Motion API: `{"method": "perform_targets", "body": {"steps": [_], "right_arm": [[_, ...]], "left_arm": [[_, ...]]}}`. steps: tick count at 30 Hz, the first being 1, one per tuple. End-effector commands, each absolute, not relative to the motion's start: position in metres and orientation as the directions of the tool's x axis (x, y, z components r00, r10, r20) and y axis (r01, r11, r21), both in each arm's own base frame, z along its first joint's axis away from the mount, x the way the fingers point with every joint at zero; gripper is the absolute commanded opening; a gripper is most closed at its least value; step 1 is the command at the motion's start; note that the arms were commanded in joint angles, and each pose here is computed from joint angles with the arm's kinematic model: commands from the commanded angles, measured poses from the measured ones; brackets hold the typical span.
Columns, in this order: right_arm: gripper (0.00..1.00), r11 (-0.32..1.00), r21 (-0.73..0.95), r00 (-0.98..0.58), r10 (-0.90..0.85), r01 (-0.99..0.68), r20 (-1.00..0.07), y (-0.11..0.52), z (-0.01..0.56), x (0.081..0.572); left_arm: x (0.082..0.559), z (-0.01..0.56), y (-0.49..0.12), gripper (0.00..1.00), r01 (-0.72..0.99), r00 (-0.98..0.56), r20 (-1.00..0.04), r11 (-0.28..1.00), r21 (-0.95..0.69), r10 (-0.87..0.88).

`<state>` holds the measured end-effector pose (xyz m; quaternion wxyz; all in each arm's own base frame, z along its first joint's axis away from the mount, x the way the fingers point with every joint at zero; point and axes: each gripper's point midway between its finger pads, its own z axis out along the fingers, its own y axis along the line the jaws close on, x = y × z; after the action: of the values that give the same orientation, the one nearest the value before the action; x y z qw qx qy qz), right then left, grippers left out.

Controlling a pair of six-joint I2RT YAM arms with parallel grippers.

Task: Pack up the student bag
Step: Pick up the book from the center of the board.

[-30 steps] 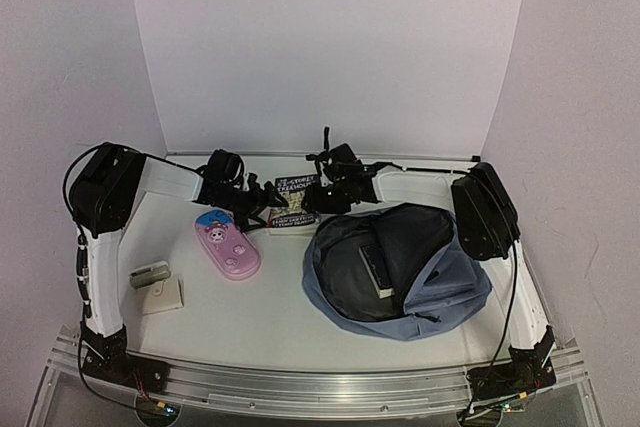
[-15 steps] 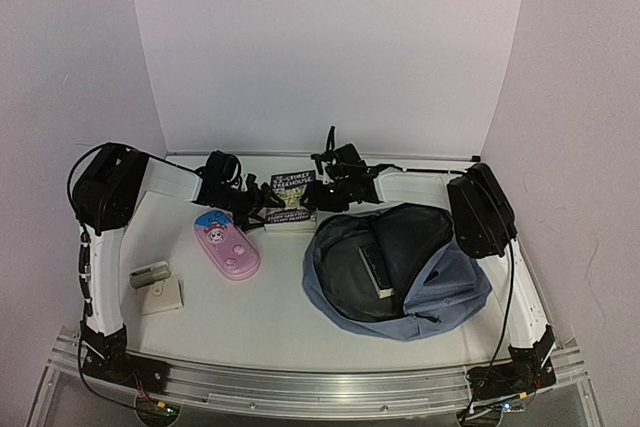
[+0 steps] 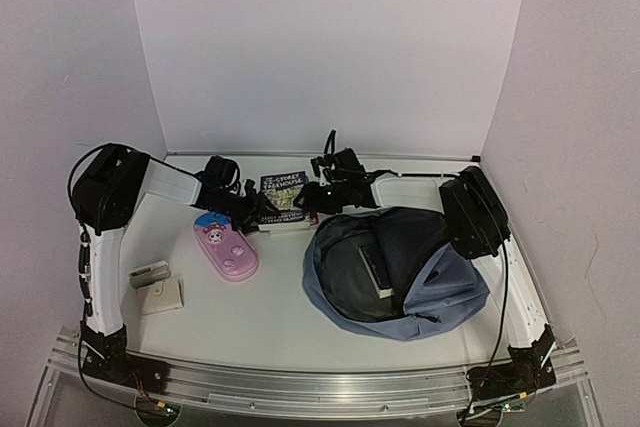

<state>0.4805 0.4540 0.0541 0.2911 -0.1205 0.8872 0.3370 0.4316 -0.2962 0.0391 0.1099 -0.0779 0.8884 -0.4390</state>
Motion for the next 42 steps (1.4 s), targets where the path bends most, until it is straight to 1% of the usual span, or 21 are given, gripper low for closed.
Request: {"method": "perform_targets", "body": {"steps": [1,6,9,14,16,20,23,25,28,31,33,35,37,39,42], "right_arm": [[0.49,0.709,0.555,-0.806,-0.032,-0.435,-0.591,0.474,0.061,0.459],[0.49,0.736,0.539,-0.804,-0.012,-0.409,-0.594,0.464,0.063,0.459],[0.5,0.743,0.535,-0.802,-0.005,-0.403,-0.597,0.461,0.066,0.458],[0.5,0.749,0.529,-0.795,0.006,-0.399,-0.607,0.457,0.074,0.458],[0.5,0.749,0.529,-0.79,0.012,-0.399,-0.613,0.455,0.081,0.457],[0.53,0.743,0.531,-0.767,0.036,-0.408,-0.64,0.451,0.107,0.457],[0.59,0.743,0.517,-0.733,0.054,-0.424,-0.678,0.445,0.137,0.456],[0.66,0.747,0.502,-0.708,0.059,-0.436,-0.704,0.437,0.156,0.453],[0.79,0.739,0.478,-0.657,0.065,-0.474,-0.751,0.424,0.195,0.444],[0.92,0.713,0.464,-0.625,0.047,-0.526,-0.779,0.413,0.222,0.424],[0.96,0.68,0.454,-0.594,0.033,-0.576,-0.804,0.404,0.248,0.407],[0.98,0.632,0.434,-0.552,0.012,-0.642,-0.834,0.398,0.268,0.39],[0.98,0.588,0.424,-0.531,-0.011,-0.689,-0.847,0.388,0.281,0.371],[0.98,0.544,0.421,-0.514,-0.02,-0.725,-0.858,0.377,0.295,0.353],[0.98,0.5,0.411,-0.484,-0.019,-0.762,-0.875,0.357,0.314,0.326]], "left_arm": [[0.431,0.068,-0.296,0.51,0.032,-0.946,-0.225,0.621,-0.783,-0.235],[0.428,0.075,-0.284,0.43,0.017,-0.934,-0.249,0.663,-0.748,-0.257],[0.426,0.086,-0.279,0.36,0.03,-0.924,-0.279,0.678,-0.734,-0.261],[0.422,0.102,-0.273,0.1,0.041,-0.913,-0.306,0.685,-0.727,-0.271],[0.42,0.109,-0.272,0.01,0.048,-0.908,-0.315,0.68,-0.731,-0.275],[0.416,0.131,-0.27,0.0,0.08,-0.893,-0.352,0.669,-0.739,-0.282],[0.408,0.16,-0.268,0.0,0.152,-0.872,-0.411,0.653,-0.742,-0.264],[0.401,0.178,-0.267,0.0,0.203,-0.858,-0.45,0.644,-0.738,-0.246],[0.385,0.207,-0.267,0.0,0.298,-0.838,-0.512,0.627,-0.72,-0.19],[0.36,0.229,-0.271,0.0,0.393,-0.833,-0.542,0.575,-0.718,-0.108],[0.343,0.243,-0.273,0.0,0.459,-0.818,-0.572,0.532,-0.711,-0.059],[0.323,0.259,-0.276,0.0,0.524,-0.799,-0.601,0.477,-0.706,-0.012],[0.3,0.271,-0.284,0.0,0.581,-0.785,-0.617,0.409,-0.704,0.054],[0.273,0.28,-0.296,0.0,0.627,-0.771,-0.622,0.341,-0.701,0.139],[0.236,0.286,-0.315,0.0,0.664,-0.748,-0.618,0.273,-0.696,0.242]]}}
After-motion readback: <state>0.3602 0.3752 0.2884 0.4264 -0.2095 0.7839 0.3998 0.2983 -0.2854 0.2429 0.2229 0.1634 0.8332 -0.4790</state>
